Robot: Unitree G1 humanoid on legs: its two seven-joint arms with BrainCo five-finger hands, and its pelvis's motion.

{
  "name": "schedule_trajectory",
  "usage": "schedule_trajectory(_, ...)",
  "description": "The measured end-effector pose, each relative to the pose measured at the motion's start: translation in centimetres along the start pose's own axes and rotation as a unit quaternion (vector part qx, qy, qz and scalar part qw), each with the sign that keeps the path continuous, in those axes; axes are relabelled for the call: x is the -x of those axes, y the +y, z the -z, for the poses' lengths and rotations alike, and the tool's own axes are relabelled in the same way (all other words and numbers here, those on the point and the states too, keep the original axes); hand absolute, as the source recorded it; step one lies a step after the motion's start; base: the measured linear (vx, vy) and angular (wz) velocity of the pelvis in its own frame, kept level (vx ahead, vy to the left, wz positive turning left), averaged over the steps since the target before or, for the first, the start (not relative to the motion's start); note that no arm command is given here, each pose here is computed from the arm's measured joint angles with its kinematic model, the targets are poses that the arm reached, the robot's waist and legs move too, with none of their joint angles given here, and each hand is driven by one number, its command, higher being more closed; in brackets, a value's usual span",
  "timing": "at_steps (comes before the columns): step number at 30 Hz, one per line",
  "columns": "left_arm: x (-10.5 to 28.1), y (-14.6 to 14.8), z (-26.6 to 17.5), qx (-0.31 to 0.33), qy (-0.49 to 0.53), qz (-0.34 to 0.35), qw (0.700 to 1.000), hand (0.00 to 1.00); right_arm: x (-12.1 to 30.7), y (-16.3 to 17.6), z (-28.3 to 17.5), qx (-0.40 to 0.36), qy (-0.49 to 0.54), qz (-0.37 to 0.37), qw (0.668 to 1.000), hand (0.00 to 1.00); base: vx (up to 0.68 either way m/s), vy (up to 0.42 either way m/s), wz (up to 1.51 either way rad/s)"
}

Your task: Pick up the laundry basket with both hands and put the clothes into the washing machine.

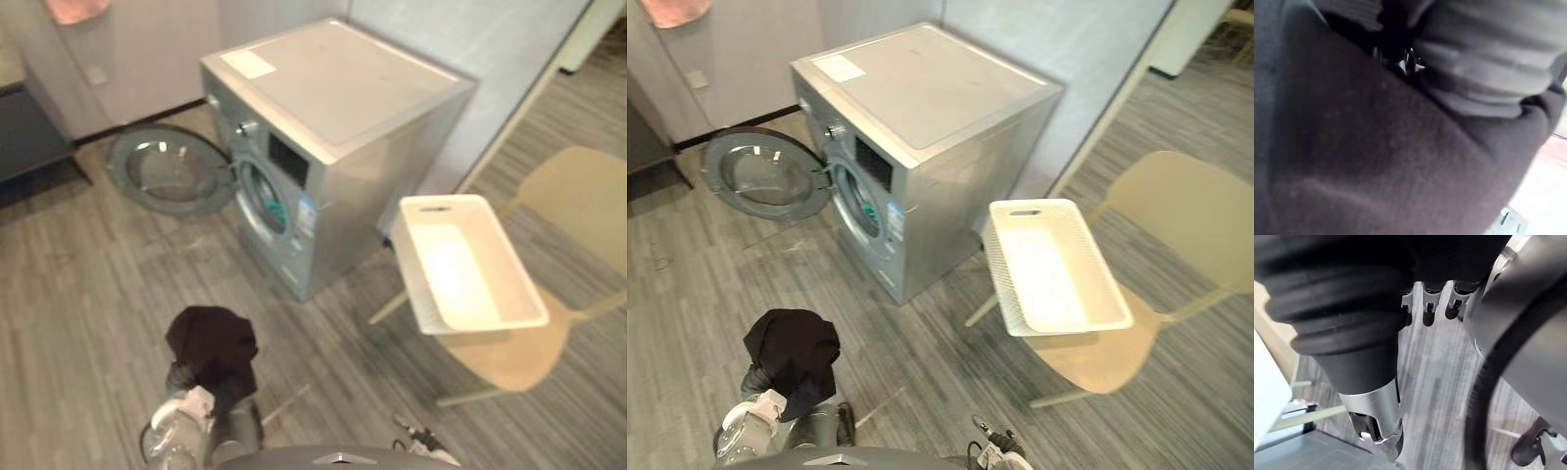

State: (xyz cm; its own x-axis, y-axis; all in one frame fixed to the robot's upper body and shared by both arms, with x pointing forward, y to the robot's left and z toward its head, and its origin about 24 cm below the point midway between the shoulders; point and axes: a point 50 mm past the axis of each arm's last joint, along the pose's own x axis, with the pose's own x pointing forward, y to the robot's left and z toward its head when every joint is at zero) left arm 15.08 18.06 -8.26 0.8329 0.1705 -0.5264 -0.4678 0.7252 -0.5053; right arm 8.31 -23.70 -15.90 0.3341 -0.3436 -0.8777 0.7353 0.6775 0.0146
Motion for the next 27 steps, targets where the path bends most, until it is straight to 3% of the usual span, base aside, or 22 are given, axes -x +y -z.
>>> schedule_trajectory(4,0.5,0.1,0.8,-0.012,0.02,0.004,1.0,1.0,0.1,-0.7,-1.6,-0.005,-0.036,0.002,0.999,0.0,0.2,0.257,0.53)
schedule_trajectory(8,0.5,1.1,-0.2,-0.044,0.011,-0.007,0.999,1.0,0.9,3.6,0.2,-0.015,-0.035,-0.071,0.997,0.0,0.23,0.087,0.26)
schedule_trajectory(13,0.1,-1.6,1.4,-0.021,0.031,0.033,0.999,1.0,1.7,0.5,2.8,-0.039,-0.006,-0.03,0.999,0.0,0.36,0.01,0.74)
schedule_trajectory(16,0.2,-1.8,1.8,-0.017,0.035,0.037,0.999,1.0,2.3,-1.6,4.9,-0.054,0.028,0.005,0.998,0.0,0.6,-0.126,0.86)
schedule_trajectory(20,0.5,-2.4,2.0,-0.001,0.032,0.042,0.999,1.0,2.0,-1.6,3.6,-0.044,0.007,0.004,0.999,0.0,0.63,-0.111,0.22)
schedule_trajectory(25,0.9,-2.1,1.6,-0.001,0.023,0.044,0.999,1.0,1.4,2.0,1.1,-0.029,-0.03,-0.05,0.998,0.0,0.41,0.049,-0.64)
schedule_trajectory(27,0.9,-1.9,1.5,-0.004,0.022,0.041,0.999,1.0,1.4,2.4,1.1,-0.047,-0.025,-0.037,0.998,0.0,0.34,0.234,-0.71)
